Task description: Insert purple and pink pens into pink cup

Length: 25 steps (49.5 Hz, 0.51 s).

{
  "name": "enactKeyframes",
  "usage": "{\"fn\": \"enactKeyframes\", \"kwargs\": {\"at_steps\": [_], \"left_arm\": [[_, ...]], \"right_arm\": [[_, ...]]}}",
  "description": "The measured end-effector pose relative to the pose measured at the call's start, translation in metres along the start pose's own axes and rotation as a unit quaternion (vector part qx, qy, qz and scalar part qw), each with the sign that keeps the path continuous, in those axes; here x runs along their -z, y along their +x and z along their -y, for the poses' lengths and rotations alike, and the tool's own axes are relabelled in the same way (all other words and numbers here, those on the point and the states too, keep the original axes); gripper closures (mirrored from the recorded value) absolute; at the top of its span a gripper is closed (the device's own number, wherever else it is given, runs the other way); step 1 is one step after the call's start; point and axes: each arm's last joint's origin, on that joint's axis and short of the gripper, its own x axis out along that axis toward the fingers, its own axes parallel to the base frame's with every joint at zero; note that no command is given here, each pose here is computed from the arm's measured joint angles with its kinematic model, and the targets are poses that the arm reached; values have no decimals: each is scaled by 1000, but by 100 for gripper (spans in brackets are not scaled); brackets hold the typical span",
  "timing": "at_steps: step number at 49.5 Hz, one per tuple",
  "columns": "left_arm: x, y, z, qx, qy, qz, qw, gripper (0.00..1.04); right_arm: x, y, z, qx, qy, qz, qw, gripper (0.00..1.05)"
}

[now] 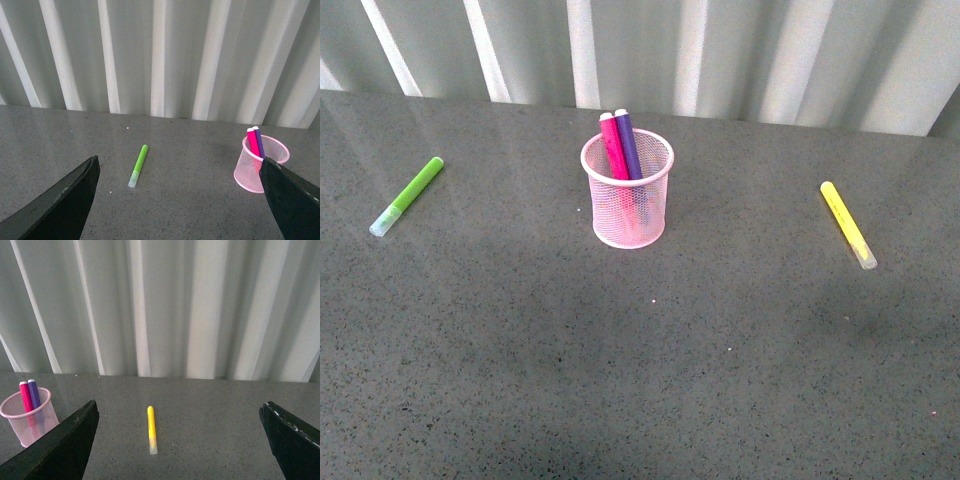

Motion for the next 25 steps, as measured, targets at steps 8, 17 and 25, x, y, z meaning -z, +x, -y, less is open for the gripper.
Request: {"fn": "enactKeyframes", "kwargs": {"at_steps": [8,17,25], "left_arm": [[0,0,0,0,0,0,1000,7],[0,0,0,0,0,0,1000,7],[0,0,0,0,0,0,1000,7]], "right_arm": [[0,0,0,0,0,0,1000,7],[0,0,0,0,0,0,1000,7],[0,0,0,0,0,0,1000,7]]}}
